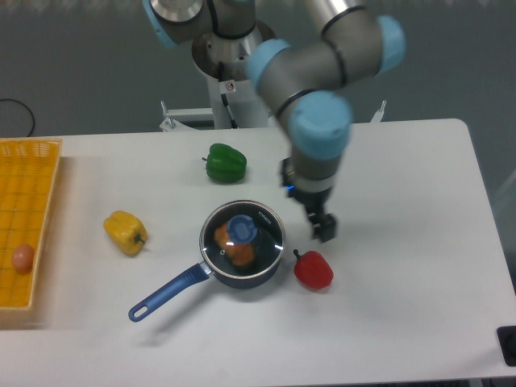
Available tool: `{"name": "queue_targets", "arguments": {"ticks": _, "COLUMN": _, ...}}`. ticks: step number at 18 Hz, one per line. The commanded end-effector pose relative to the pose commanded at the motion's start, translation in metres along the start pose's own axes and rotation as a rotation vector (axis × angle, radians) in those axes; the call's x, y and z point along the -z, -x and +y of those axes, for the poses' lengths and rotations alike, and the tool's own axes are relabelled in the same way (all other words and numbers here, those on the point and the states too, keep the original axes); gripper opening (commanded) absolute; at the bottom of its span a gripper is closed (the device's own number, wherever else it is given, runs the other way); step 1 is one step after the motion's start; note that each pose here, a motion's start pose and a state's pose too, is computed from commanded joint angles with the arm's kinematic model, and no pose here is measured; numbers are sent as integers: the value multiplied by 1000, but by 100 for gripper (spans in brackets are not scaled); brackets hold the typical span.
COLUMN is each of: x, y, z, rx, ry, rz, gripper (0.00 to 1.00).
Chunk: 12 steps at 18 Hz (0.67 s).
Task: Close the pot lid
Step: 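Open the gripper and lift it away from the lid knob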
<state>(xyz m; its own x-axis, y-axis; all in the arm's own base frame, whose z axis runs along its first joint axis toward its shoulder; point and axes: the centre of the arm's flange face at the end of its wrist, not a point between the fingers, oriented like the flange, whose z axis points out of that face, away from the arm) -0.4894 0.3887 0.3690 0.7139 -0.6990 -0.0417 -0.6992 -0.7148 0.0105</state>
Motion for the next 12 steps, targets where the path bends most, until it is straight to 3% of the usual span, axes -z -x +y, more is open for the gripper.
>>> {"name": "queue_targets", "arguments": {"ticks": 5, "x": -26, "y": 3, "z": 63, "rx": -25, "ry": -3, "rz": 16, "gripper": 100}}
{"name": "queue_targets", "arguments": {"ticks": 8, "x": -35, "y": 3, "z": 72, "rx": -91, "ry": 5, "rz": 27, "gripper": 100}}
{"name": "queue_targets", "arguments": {"ticks": 12, "x": -37, "y": 0, "z": 78, "rx": -92, "ry": 1, "rz": 32, "gripper": 100}}
